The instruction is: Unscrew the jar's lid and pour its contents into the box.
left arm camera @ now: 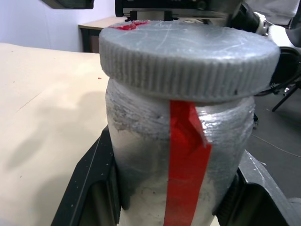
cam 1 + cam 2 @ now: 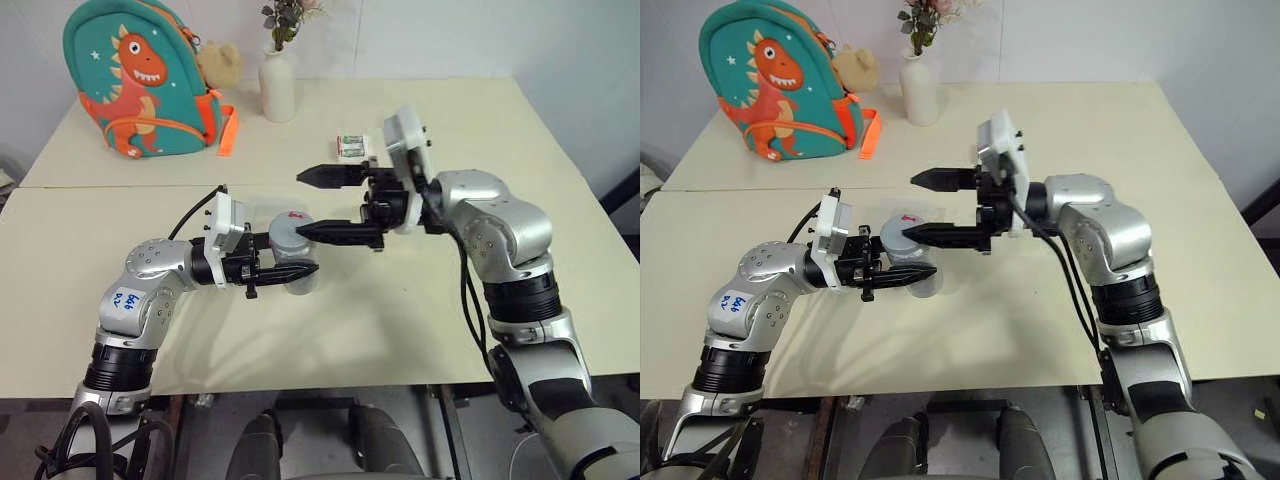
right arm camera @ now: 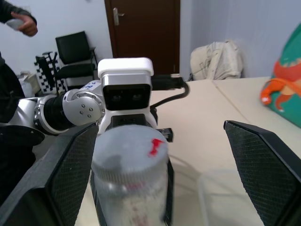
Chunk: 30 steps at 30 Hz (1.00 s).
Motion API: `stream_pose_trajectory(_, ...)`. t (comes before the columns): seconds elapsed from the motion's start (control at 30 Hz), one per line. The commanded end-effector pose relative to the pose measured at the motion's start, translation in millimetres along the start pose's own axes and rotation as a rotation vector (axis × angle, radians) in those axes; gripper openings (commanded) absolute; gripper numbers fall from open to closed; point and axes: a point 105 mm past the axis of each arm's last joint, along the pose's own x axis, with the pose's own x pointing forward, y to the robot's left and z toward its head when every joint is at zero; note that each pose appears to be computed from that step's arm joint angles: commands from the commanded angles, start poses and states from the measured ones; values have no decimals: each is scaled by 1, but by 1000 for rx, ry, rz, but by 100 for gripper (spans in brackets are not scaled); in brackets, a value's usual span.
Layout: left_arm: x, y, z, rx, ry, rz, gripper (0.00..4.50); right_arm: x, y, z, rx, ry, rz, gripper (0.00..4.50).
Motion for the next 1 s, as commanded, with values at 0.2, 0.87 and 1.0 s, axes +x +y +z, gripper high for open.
stream_pose_trajectory(0.2,0,-1,9,34,-6,-9,196,21,18,0,-27,35,46,449)
stream_pose_trajectory(0.87,-2,-1,7,35,-6,3,196,-13,-8,-8,-30,89,-46,449)
stream_pose_trajectory(1.0,-3,-1,7,34,-5,1,196,-22,-9,-8,-30,91,-46,449)
